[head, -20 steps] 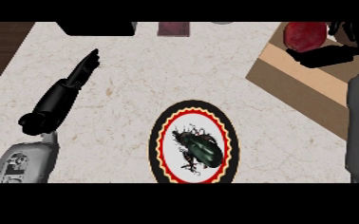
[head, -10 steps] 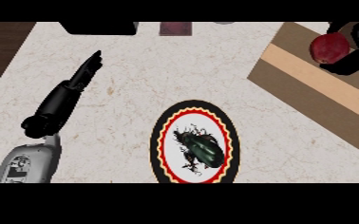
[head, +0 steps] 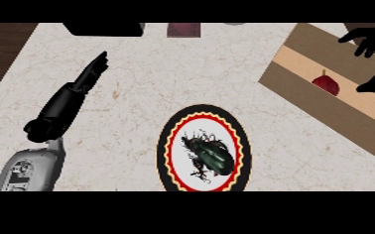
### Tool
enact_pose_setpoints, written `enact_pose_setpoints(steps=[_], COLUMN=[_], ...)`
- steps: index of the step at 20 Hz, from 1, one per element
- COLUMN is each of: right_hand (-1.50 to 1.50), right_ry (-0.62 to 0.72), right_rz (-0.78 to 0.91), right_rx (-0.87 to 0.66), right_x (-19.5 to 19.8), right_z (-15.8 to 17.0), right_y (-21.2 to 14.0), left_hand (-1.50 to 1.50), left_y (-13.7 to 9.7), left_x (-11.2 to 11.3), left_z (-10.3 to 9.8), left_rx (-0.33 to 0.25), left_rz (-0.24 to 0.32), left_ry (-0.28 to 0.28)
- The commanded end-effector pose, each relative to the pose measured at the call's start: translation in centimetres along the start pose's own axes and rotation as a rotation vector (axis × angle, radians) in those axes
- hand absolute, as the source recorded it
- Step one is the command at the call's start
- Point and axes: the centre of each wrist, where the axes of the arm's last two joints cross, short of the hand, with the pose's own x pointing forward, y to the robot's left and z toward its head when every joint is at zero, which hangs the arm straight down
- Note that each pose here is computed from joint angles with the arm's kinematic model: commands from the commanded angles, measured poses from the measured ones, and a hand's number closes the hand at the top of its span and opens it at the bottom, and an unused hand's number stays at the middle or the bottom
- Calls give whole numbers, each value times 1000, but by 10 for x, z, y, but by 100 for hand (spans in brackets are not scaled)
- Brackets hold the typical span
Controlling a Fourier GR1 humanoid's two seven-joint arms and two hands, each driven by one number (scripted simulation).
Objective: Pick the pear from the plate and place it in the cardboard box
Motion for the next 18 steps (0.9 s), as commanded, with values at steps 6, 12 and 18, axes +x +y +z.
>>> enact_pose_setpoints(steps=[6, 12, 18], right_hand=[-150, -150, -150], right_ry=[-354, -296, -195], right_rz=[-566, -1040, -1115], right_rx=[-313, -403, -547], right_x=[-17, -49, -84], right_z=[-2, 7, 29], right_y=[-2, 1, 10], left_hand=[0, 0, 0], left_y=[4, 2, -1], left_x=[-4, -6, 15], left_z=[5, 9, -2], left_rx=[18, 12, -5], left_rz=[3, -13, -17], left_ry=[8, -5, -23])
